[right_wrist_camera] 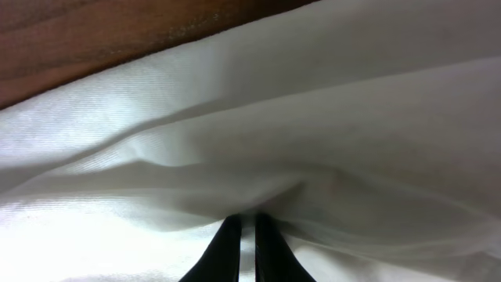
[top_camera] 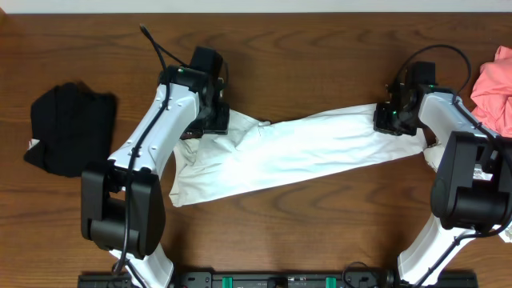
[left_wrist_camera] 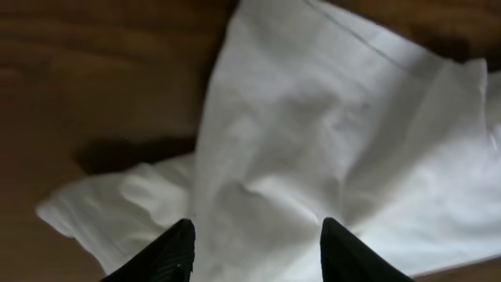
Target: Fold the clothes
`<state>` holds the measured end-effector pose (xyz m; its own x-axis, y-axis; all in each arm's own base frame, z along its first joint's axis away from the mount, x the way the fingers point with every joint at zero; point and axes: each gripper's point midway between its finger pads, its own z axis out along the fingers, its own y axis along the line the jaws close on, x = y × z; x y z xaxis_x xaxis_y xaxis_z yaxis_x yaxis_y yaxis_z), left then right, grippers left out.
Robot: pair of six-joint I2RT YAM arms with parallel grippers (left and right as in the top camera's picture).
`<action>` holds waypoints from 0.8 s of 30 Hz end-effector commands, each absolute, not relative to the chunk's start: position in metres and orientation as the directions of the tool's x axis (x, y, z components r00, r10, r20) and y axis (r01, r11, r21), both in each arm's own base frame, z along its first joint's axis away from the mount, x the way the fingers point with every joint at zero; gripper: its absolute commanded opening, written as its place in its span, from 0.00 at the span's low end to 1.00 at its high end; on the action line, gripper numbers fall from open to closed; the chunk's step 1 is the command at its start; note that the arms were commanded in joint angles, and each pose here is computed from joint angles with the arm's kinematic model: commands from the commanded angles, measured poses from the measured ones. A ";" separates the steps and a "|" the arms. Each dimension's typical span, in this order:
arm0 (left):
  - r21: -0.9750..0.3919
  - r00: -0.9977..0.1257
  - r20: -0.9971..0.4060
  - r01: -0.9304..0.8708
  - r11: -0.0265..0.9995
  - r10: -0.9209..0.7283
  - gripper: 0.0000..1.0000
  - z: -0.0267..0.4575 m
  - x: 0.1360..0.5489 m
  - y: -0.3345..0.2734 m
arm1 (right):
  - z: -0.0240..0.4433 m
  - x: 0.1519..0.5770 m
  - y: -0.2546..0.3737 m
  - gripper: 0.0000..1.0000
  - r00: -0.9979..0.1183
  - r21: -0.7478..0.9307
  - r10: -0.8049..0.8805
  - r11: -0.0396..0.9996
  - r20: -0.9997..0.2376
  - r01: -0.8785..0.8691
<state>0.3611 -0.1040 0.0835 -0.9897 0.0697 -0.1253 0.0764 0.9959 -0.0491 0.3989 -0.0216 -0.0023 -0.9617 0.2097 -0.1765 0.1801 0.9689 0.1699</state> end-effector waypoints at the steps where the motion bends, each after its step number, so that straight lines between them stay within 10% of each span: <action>1: 0.019 -0.991 -0.120 0.060 0.998 0.062 0.54 0.076 0.366 -0.088 | -0.025 0.383 -0.030 0.08 -0.975 0.108 0.194 0.977 -0.108 0.183; 19: -0.062 -1.000 0.022 0.000 0.998 0.002 0.56 0.031 0.360 -0.086 | -0.026 0.383 -0.030 0.08 -0.975 0.109 0.194 0.977 -0.107 0.183; 24: -0.067 -0.999 0.032 0.002 0.998 0.004 0.27 0.031 0.357 -0.087 | -0.026 0.383 -0.030 0.08 -0.975 0.108 0.194 0.977 -0.107 0.183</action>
